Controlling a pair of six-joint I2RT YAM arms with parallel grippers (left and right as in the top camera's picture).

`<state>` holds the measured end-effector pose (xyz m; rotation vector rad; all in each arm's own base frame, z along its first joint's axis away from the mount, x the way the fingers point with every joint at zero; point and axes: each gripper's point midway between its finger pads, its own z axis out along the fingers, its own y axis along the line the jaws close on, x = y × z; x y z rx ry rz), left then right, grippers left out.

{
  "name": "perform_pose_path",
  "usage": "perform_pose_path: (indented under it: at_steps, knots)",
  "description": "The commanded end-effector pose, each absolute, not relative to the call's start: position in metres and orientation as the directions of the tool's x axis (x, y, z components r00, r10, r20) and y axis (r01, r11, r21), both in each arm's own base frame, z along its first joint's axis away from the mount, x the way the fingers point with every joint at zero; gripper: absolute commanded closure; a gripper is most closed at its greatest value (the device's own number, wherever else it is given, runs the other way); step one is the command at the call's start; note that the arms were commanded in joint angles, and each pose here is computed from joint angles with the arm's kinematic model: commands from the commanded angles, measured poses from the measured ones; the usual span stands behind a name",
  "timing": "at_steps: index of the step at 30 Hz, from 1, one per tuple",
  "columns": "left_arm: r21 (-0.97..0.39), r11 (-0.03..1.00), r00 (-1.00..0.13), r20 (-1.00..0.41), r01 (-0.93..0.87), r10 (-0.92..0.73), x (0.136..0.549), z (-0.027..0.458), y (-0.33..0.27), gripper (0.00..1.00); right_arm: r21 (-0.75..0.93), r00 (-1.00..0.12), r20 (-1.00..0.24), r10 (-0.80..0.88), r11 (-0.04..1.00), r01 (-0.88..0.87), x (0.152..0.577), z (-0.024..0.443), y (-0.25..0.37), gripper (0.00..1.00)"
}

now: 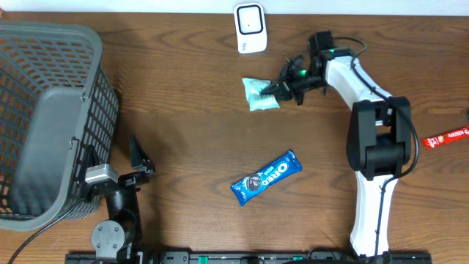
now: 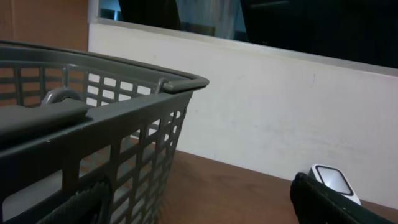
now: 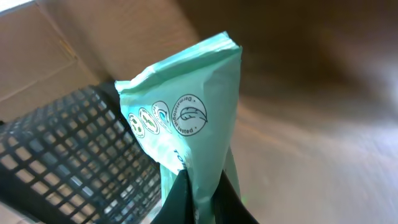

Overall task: Scan the item barcode
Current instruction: 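Lift the wipes pack and move it toward the scanner, then hold the wipes pack up against the white scanner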

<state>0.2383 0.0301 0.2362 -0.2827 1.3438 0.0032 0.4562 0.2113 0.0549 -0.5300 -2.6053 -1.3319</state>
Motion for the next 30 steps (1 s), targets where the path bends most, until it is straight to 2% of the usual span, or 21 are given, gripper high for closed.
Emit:
perform_pose_path:
  at_steps: [1,5,8,12,16,21,26,30]
  knots:
    - [-0.209,0.965,0.240,-0.956,-0.159,-0.168,0.237,0.238,0.030,0.08,0.753,-0.947,0.209,0.244,0.578,0.315,0.473,0.056,0.217,0.99]
    - [-0.209,0.965,0.240,-0.956,-0.159,-0.168,0.237,0.238,0.030,0.08,0.701,-0.911,0.145,0.386,0.610,0.370,0.505,0.066,0.208,0.99]
    - [-0.209,0.965,0.240,-0.956,-0.159,-0.168,0.237,0.238,0.030,0.08,0.694,-0.851,0.062,0.522,0.590,0.412,0.541,0.084,0.197,0.99]
    - [-0.209,0.965,0.240,-0.956,-0.159,-0.168,0.237,0.238,0.030,0.08,0.748,-0.803,-0.019,0.596,0.541,0.384,0.572,0.104,0.198,0.98]
    - [-0.209,0.965,0.240,-0.956,-0.159,-0.168,0.237,0.238,0.030,0.08,0.721,-0.706,-0.067,0.705,0.523,0.454,0.588,0.101,0.187,0.99]
    - [-0.209,0.965,0.240,-0.956,-0.159,-0.168,0.237,0.238,0.030,0.08,0.767,-0.657,-0.151,0.739,0.506,0.393,0.607,0.116,0.204,0.98]
    - [-0.209,0.965,0.240,-0.956,-0.159,-0.168,0.237,0.238,0.030,0.08,0.828,-0.601,-0.147,0.785,0.430,0.359,0.622,0.131,0.222,0.98]
    - [-0.209,0.965,0.240,-0.956,-0.159,-0.168,0.237,0.238,0.030,0.08,0.827,-0.551,-0.106,0.828,0.381,0.414,0.626,0.116,0.223,0.99]
